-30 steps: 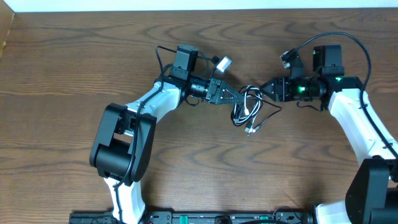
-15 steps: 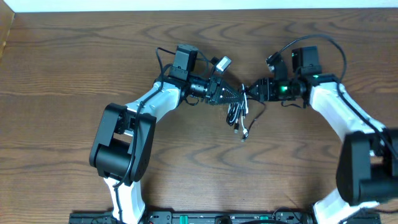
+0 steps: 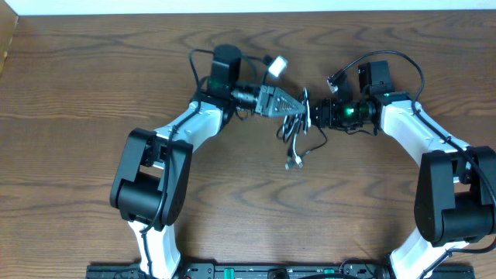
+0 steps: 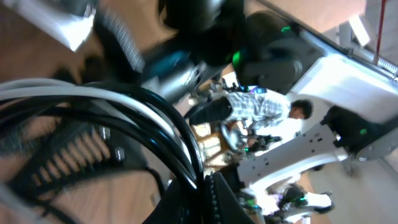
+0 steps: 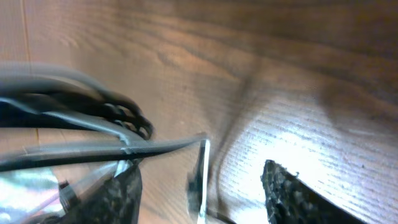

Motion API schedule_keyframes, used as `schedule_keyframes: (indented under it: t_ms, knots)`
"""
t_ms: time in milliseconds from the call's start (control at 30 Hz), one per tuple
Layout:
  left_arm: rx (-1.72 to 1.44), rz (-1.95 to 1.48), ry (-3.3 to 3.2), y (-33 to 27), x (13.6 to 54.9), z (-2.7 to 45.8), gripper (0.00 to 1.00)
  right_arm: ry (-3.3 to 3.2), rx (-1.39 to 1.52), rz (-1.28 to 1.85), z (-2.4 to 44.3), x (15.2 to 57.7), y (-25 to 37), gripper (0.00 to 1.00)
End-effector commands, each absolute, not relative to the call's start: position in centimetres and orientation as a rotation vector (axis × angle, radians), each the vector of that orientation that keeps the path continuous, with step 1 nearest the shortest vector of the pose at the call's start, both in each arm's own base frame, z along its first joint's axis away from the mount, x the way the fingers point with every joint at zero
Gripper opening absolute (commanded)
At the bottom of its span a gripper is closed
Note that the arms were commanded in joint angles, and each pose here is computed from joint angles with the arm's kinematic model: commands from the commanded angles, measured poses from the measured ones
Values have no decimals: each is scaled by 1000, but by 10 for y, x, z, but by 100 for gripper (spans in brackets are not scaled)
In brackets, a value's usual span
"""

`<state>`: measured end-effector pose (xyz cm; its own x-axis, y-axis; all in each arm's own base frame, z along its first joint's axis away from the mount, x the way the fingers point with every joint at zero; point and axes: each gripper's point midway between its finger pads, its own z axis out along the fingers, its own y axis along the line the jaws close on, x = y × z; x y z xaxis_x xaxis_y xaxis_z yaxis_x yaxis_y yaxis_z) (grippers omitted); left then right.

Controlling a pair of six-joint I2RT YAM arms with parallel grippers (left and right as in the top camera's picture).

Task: Untangle cables
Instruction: 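Release the right gripper and lower the coil with the left gripper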

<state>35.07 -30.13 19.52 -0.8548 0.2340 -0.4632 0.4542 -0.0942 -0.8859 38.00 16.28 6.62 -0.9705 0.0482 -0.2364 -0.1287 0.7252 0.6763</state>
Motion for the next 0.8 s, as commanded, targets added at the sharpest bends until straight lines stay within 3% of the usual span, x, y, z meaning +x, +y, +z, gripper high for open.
schedule_keyframes:
  t_ms: [0, 233, 500, 767]
  knots:
    - [752, -2088, 1989, -290, 356, 217, 8, 2669, -77, 1099, 74, 383, 158, 61]
    - [659, -2022, 2003, -291, 371, 213, 7, 2632, 28, 1045, 91, 388, 109, 66]
    - [82, -1566, 2255, -277, 440, 147, 7, 2598, 84, 922, 123, 379, 69, 70]
    - [183, -1053, 2566, -255, 423, 111, 7, 2634, 96, 855, 123, 371, 63, 73]
